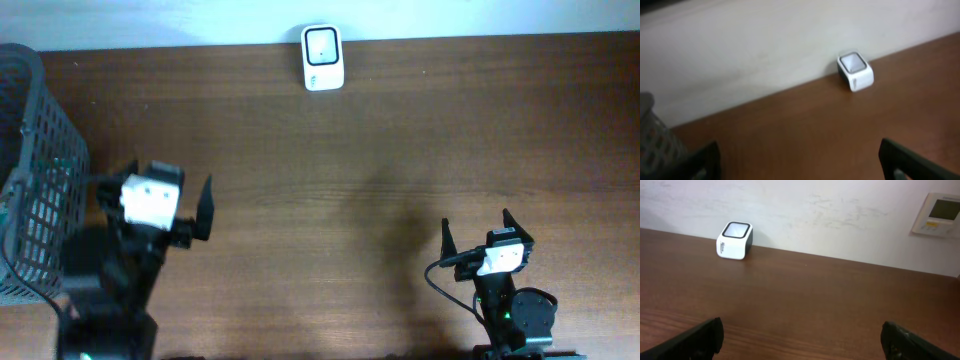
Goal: Scan the item barcode
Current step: 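Reach the left gripper into the basket and grasp the green-lidded jar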
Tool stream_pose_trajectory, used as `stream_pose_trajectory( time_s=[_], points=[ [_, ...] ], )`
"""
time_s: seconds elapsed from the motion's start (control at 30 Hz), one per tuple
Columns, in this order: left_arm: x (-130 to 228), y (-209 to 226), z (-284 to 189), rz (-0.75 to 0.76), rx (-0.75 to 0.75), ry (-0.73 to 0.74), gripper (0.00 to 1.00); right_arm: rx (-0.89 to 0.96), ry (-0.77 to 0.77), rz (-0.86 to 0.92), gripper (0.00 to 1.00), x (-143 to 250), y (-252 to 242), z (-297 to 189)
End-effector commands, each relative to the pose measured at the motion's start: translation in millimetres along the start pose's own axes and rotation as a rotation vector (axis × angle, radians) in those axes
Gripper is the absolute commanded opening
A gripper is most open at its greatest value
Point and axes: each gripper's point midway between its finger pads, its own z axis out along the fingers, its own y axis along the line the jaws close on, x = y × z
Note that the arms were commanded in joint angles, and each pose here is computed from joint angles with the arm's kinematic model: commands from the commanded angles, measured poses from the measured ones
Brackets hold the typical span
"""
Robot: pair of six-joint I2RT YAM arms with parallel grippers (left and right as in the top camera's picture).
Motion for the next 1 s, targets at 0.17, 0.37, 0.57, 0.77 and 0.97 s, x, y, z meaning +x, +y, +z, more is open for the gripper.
stream_pose_trajectory(
  time_s=[0.17, 0.37, 0.57, 0.77, 0.97],
  points=[
    [-60, -7, 36, -0.092, 0.258, 0.294, 0.99, -0.005, 0.005, 0.0, 0.98, 3, 1, 0],
    [-64, -17, 64, -0.143, 0.376, 0.374, 0.99, -0.005, 0.005, 0.0, 0.98, 3, 1, 0],
    [-65, 76, 83, -0.32, -0.015, 0.351, 0.99, -0.005, 0.005, 0.0, 0.98, 3, 1, 0],
    [-29, 225, 24, -0.63, -0.517, 0.31, 0.96, -0.005, 0.005, 0.0, 0.98, 3, 1, 0],
    [34, 317, -33, -0.754, -0.918, 0.371, 0.95, -0.005, 0.005, 0.0, 0.98, 3, 1, 0]
  ],
)
